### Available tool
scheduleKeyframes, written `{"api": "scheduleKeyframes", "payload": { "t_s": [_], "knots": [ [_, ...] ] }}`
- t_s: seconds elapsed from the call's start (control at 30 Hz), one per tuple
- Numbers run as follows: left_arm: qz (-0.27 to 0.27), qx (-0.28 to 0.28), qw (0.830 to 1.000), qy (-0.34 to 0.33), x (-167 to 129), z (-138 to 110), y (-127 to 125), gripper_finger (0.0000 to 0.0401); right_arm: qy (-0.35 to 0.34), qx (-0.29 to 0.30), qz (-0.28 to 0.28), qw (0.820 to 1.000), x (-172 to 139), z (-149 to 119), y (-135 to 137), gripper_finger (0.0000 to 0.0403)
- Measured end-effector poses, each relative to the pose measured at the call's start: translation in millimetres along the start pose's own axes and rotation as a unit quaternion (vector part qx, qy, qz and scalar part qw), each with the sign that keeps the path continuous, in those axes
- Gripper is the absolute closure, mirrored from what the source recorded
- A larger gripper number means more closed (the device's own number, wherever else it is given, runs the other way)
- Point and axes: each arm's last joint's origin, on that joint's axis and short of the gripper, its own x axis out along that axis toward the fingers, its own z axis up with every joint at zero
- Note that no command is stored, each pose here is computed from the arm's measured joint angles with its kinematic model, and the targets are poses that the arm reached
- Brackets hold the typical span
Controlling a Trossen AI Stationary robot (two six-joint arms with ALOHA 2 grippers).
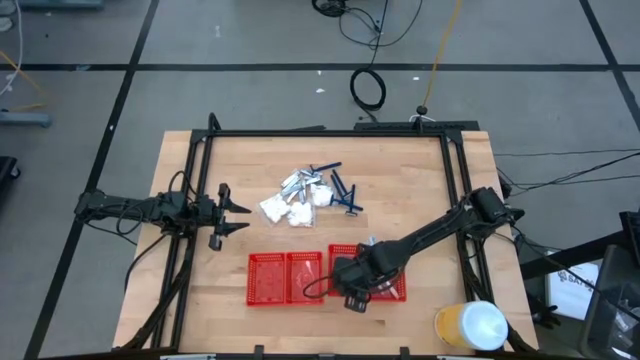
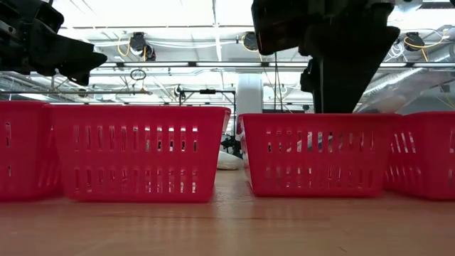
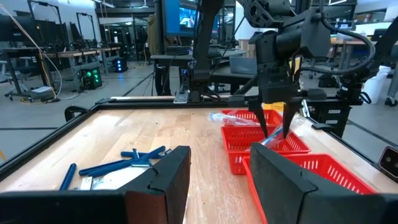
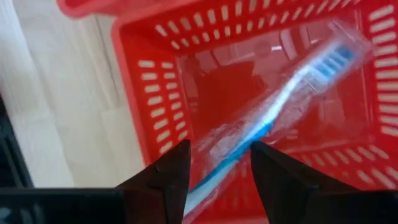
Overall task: Pick & Place Travel size toiletries
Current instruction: Put the blue toothbrush into the right red bin
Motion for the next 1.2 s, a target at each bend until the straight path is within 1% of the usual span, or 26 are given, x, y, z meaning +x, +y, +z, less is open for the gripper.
{"api": "scheduleKeyframes", "payload": {
  "t_s": [0.17, 0.27, 0.33, 0.5, 0.53, 0.73, 0.87, 1.03, 1.17, 1.2],
  "knots": [
    [0.0, 0.0, 1.0, 0.0, 0, 0, 0, 0.0235, 0.0, 0.011, -0.003, 1.0, 2, 3, -4, 0.0253],
    [0.0, 0.0, 1.0, 0.0, 0, 0, 0, 0.0235, 0.001, 0.019, -0.006, 1.0, 2, 4, -6, 0.0273],
    [0.0, 0.0, 1.0, 0.0, 0, 0, 0, 0.0235, 0.002, 0.016, -0.005, 1.0, 2, 4, -6, 0.0296],
    [0.0, 0.0, 1.0, 0.0, 0, 0, 0, 0.0235, 0.01, -0.015, 0.006, 1.0, 2, 4, -6, 0.0381],
    [0.0, 0.0, 1.0, 0.0, 0, 0, 0, 0.0235, 0.011, -0.023, 0.007, 1.0, 2, 4, -6, 0.0391],
    [0.0, 0.0, 1.0, 0.0, 0, 0, 0, 0.0235, 0.002, -0.051, 0.008, 0.999, 0, 6, -6, 0.0401],
    [0.0, 0.0, 1.0, 0.0, 0, 0, 0, 0.0235, -0.024, -0.058, 0.024, 0.998, -12, 8, -4, 0.0402],
    [0.0, 0.0, 1.0, 0.0, 0, 0, 0, 0.0235, -0.061, -0.053, 0.035, 0.996, -43, 5, -2, 0.0402],
    [0.0, 0.0, 1.0, 0.0, 0, 0, 0, 0.0235, -0.098, -0.032, 0.016, 0.994, -79, -13, 3, 0.0403],
    [0.0, 0.0, 1.0, 0.0, 0, 0, 0, 0.0235, -0.11, -0.026, 0.003, 0.994, -87, -21, 5, 0.0403]
  ]
}}
